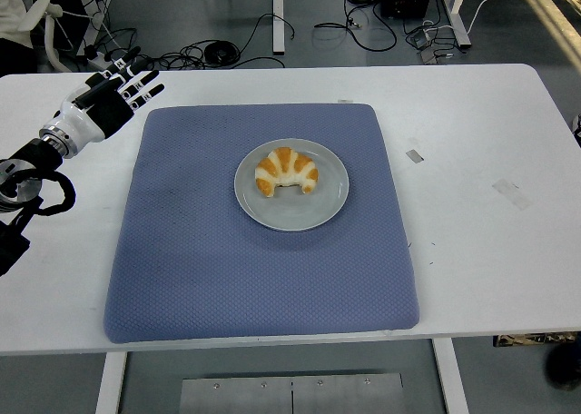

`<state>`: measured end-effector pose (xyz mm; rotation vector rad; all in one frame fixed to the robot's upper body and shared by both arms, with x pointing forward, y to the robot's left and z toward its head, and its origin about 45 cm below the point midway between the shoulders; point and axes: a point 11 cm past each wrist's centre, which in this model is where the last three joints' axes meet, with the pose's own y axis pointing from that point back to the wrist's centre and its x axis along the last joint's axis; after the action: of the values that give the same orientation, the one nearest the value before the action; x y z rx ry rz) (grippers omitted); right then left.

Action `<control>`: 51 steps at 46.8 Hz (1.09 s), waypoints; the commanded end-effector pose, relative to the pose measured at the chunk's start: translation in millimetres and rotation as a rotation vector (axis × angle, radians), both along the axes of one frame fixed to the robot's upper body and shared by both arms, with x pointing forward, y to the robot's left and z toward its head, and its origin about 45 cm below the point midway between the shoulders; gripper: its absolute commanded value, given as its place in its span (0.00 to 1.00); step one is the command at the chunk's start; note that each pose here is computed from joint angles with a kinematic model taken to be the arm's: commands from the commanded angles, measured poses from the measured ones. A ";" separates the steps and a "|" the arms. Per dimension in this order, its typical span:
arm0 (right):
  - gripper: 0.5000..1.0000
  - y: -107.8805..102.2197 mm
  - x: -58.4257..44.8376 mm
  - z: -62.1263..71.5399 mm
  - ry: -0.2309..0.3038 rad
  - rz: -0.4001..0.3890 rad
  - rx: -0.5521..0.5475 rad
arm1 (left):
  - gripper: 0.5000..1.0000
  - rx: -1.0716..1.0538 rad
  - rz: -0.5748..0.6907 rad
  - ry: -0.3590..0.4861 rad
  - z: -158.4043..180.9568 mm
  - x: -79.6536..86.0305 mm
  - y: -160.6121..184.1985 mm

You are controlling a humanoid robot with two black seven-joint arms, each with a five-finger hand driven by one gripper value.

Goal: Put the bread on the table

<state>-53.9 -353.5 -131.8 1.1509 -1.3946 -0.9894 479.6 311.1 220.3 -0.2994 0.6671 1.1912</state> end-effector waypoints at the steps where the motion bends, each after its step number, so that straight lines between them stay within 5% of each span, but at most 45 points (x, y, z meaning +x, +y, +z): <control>1: 1.00 0.0 0.0 0.0 0.000 0.000 0.000 | 0.97 0.003 -0.001 0.006 -2.6 -1.2 0.0; 51: 1.00 0.0 0.0 0.0 0.000 0.000 0.000 | 0.97 -0.034 -0.015 0.001 -2.9 1.2 -16.8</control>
<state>-53.9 -353.5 -131.8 1.1505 -1.3944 -0.9893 481.7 292.0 218.9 -0.3247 0.6883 1.1624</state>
